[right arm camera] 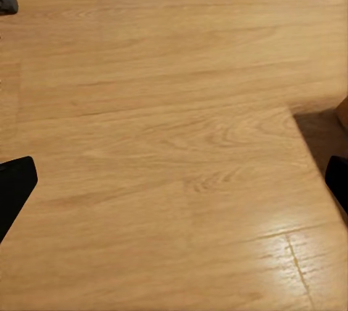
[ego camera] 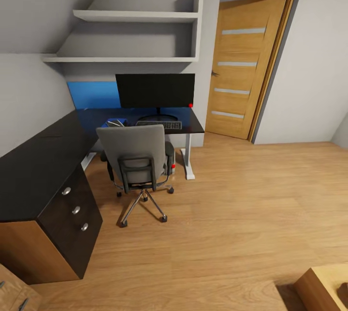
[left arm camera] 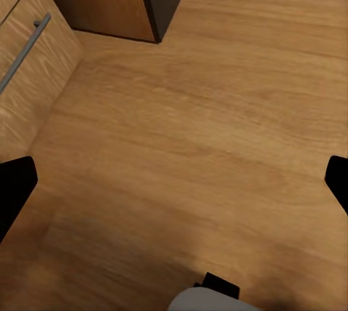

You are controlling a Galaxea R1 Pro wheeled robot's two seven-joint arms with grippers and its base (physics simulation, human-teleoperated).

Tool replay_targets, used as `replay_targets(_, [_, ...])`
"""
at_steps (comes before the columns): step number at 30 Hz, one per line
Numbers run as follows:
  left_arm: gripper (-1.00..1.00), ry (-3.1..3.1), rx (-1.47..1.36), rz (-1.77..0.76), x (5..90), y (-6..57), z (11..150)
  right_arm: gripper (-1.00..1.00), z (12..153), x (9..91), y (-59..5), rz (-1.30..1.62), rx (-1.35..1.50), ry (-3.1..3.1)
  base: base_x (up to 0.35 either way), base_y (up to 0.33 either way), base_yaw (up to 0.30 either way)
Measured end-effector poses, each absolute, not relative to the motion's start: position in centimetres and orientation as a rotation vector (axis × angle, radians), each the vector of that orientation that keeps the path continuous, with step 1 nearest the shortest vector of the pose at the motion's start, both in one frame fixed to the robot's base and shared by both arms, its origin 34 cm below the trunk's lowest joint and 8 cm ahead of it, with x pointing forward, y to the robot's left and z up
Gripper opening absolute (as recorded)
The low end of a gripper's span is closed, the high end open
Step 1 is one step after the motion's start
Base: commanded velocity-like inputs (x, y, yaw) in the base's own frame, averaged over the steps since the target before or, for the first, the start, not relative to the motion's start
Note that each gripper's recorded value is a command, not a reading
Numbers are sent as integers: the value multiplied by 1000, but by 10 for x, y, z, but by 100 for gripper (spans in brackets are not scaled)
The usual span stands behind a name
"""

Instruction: In the bedroom, organize the workspace by keeping the computer under the desk, ensuring the monitor is on the desk, placing the keyboard on the desk next to the monitor, placing the mouse on the desk next to the keyboard, moving the folder from the swivel chair onto the desk next to the mouse, stacking the notebook on top of the folder with the pen on top of the notebook, and positioning the swivel chair next to the desk.

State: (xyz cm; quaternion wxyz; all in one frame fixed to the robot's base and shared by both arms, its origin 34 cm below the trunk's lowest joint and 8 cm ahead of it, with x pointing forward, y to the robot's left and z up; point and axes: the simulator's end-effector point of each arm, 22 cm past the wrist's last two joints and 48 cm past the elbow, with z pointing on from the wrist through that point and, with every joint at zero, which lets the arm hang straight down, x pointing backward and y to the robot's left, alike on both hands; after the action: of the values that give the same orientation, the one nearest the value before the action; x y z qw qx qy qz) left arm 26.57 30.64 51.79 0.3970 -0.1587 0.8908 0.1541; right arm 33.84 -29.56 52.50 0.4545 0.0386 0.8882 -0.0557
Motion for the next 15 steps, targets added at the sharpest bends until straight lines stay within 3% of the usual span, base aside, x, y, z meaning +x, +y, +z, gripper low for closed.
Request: replay_targets(15, [100, 2258, -401, 389, 266, 306, 518, 100, 525, 338, -296, -138, 96, 2191, 0, 0, 0])
